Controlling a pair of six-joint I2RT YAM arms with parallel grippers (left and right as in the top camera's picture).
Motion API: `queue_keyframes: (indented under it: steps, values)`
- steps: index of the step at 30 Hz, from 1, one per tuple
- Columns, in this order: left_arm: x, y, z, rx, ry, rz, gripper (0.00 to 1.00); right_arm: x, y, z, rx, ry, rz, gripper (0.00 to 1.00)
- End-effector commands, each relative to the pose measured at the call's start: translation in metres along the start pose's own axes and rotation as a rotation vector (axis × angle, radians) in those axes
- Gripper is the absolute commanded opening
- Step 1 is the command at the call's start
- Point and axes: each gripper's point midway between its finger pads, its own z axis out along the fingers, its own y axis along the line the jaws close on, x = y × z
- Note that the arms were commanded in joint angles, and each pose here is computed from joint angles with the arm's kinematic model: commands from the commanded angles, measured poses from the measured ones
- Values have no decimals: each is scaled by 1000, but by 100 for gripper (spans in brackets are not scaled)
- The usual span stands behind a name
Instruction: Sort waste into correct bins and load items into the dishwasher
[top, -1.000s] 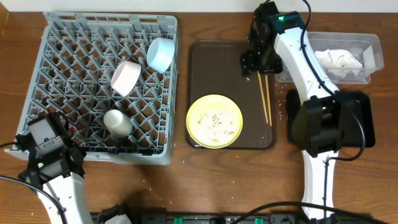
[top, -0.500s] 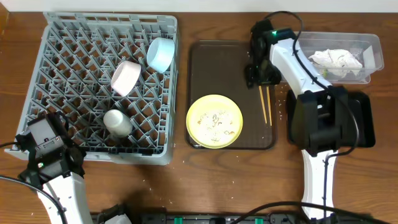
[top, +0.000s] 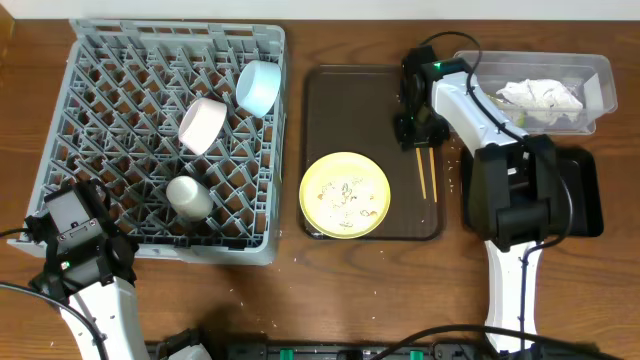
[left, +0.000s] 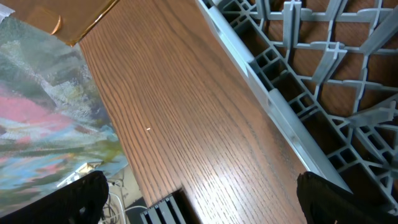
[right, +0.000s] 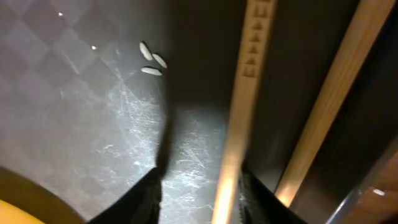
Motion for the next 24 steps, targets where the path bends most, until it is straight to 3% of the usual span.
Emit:
queue_keyframes:
  steps: [1,4,8,24]
  values:
    - [-5,4,-3,-8,-13,1,98,11,-4,14,-8,48,13,33]
    - [-5,4,-3,-8,-13,1,98,13,-3,14,-10,54,13,26]
    - [-5,4,-3,-8,-13,1,98,17,6,14,-63,73,15,1]
    - [-5,4,-3,-8,-13,1,98,26,21,11,-135,113,14,1]
